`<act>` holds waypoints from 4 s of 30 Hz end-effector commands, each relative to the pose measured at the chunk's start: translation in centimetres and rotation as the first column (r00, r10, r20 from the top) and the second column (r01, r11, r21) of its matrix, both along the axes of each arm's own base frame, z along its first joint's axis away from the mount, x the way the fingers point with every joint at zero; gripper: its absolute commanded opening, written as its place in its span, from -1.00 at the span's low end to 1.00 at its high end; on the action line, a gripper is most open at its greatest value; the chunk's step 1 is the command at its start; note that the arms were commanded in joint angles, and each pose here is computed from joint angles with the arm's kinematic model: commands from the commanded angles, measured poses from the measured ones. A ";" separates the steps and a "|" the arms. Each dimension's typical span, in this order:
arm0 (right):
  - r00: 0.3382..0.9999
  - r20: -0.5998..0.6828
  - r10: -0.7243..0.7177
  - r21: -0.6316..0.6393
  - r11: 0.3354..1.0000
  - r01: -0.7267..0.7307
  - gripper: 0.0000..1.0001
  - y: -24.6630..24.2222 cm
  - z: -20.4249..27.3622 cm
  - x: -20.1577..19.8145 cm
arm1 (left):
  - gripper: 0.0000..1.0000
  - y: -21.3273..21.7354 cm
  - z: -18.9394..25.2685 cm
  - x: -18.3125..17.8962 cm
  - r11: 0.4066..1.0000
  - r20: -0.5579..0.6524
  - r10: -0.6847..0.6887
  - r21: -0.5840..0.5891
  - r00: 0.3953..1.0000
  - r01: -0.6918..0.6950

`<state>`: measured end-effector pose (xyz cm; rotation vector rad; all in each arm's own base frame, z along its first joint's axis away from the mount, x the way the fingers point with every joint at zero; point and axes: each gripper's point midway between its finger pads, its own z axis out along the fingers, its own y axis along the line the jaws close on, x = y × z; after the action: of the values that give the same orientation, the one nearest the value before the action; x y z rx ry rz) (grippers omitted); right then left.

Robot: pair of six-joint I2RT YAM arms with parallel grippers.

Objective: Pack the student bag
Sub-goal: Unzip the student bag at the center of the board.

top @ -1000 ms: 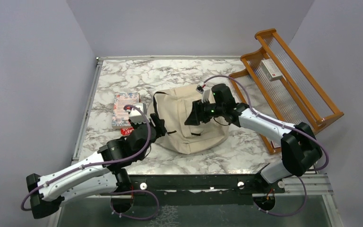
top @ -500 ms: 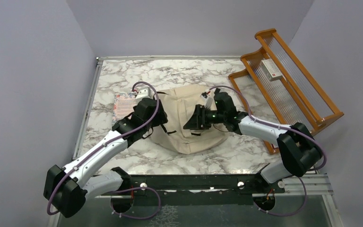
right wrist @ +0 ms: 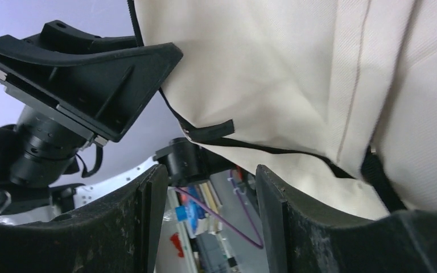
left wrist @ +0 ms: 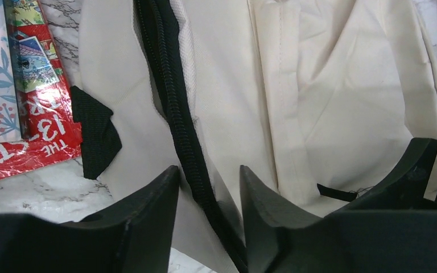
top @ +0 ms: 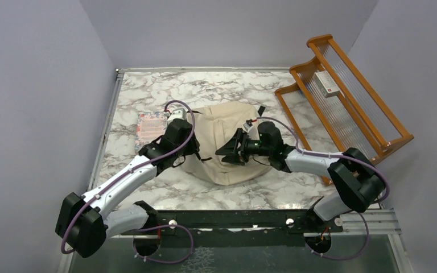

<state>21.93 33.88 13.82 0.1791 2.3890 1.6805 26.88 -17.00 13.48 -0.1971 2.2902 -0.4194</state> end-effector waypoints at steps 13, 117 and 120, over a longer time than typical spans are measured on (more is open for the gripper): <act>0.931 -0.286 -0.228 0.009 0.971 0.241 0.13 4.0 -1.3 -0.1 | -0.88 -0.8 0.2 0.4 0.999 0.022 -0.040 -0.033 0.999 0.040; 0.785 0.619 -0.022 -0.017 0.999 0.041 0.08 -1.8 11.0 -3.6 | 0.04 1.7 0.2 0.3 0.993 0.096 -0.093 -0.062 0.991 0.099; 0.837 0.547 -0.031 0.039 0.999 0.011 0.08 -0.3 10.8 -3.6 | 0.22 1.9 0.7 0.1 0.993 0.117 -0.086 -0.068 0.989 0.095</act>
<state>20.00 30.60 21.33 -0.2563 1.9713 1.2024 27.03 -14.84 12.92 -0.1139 2.2360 -0.5039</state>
